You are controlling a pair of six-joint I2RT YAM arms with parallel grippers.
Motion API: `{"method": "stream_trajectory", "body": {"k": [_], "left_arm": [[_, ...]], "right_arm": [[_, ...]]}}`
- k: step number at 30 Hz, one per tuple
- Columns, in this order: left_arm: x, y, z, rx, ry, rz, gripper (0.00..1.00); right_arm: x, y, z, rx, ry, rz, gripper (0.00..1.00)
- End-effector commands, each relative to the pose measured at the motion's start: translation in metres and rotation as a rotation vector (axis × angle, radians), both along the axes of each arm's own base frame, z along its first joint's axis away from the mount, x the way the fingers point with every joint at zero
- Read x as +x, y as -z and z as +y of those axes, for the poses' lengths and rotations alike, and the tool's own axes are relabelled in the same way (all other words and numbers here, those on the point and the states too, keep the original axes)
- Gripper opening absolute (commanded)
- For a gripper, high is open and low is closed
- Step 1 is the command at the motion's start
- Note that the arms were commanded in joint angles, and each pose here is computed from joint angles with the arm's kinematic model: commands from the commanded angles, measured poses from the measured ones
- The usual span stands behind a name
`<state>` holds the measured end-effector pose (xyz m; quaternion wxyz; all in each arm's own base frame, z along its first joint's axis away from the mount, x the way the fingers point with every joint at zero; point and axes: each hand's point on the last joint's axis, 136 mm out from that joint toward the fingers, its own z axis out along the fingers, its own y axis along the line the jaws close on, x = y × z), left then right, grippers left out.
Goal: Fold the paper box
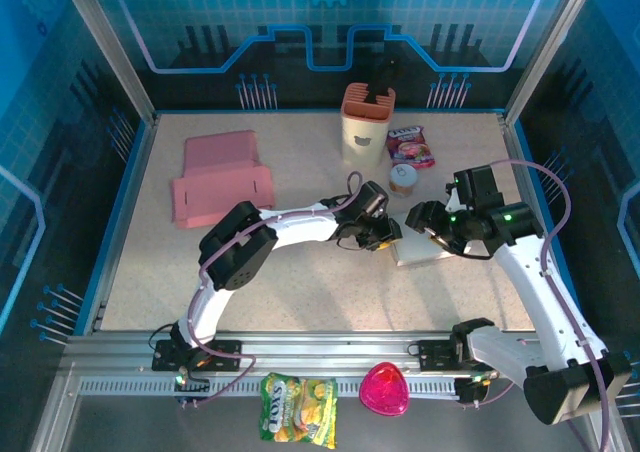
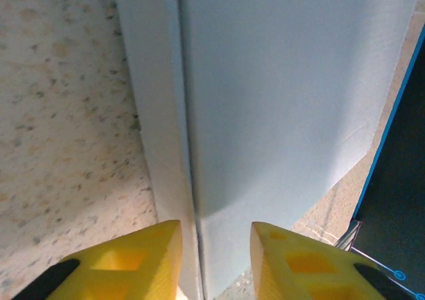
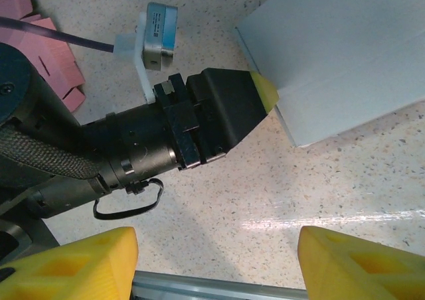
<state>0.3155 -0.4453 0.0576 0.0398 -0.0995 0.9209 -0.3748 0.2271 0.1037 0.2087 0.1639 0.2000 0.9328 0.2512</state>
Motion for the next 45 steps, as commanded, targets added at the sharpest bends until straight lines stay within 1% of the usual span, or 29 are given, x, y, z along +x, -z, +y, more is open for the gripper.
{"method": "stream_trajectory", "body": {"k": [1, 3, 6, 10, 14, 16, 20, 22, 24, 27, 30, 32, 37, 39, 41, 45], "left_arm": [[0.001, -0.035, 0.033, 0.019, -0.032, -0.032, 0.35], [0.002, -0.046, 0.062, 0.033, -0.076, -0.043, 0.35], [0.006, -0.056, 0.122, 0.064, -0.165, -0.034, 0.34], [0.021, -0.058, 0.228, 0.141, -0.320, -0.008, 0.33], [0.048, -0.059, 0.337, 0.208, -0.504, 0.008, 0.32], [0.060, -0.052, 0.381, 0.240, -0.583, 0.035, 0.32], [0.078, -0.024, 0.444, 0.314, -0.679, 0.129, 0.30], [0.084, -0.011, 0.461, 0.339, -0.698, 0.157, 0.28], [0.087, -0.001, 0.466, 0.357, -0.701, 0.178, 0.27], [0.088, 0.012, 0.450, 0.286, -0.703, 0.200, 0.23], [0.078, 0.019, 0.423, 0.272, -0.691, 0.209, 0.22], [0.064, 0.029, 0.402, 0.242, -0.717, 0.244, 0.20], [0.035, 0.042, 0.357, 0.200, -0.792, 0.280, 0.15], [0.029, 0.044, 0.339, 0.157, -0.842, 0.297, 0.12], [0.025, 0.040, 0.314, 0.122, -0.875, 0.287, 0.10], [0.021, 0.032, 0.265, 0.042, -0.915, 0.284, 0.09]], "right_arm": [[0.003, 0.001, 0.010, 0.050, -0.040, -0.004, 0.66], [0.006, 0.003, 0.016, 0.042, -0.055, -0.008, 0.65], [0.009, 0.005, 0.030, 0.022, -0.100, -0.019, 0.65], [0.016, 0.008, 0.059, 0.064, -0.145, -0.034, 0.65], [0.020, 0.011, 0.085, 0.073, -0.196, -0.036, 0.64], [0.021, 0.011, 0.094, 0.074, -0.216, -0.035, 0.64], [0.022, 0.012, 0.106, 0.082, -0.245, -0.032, 0.64], [0.022, 0.013, 0.110, 0.088, -0.253, -0.027, 0.64], [0.021, 0.014, 0.113, 0.095, -0.262, -0.021, 0.64], [0.018, 0.019, 0.116, 0.096, -0.274, -0.001, 0.64], [0.017, 0.023, 0.118, 0.102, -0.278, 0.011, 0.64], [0.017, 0.025, 0.118, 0.102, -0.283, 0.014, 0.64], [0.019, 0.028, 0.122, 0.113, -0.300, 0.027, 0.64], [0.018, 0.031, 0.123, 0.115, -0.308, 0.033, 0.64], [0.017, 0.034, 0.123, 0.122, -0.311, 0.045, 0.64], [0.014, 0.045, 0.125, 0.155, -0.298, 0.086, 0.65]]}}
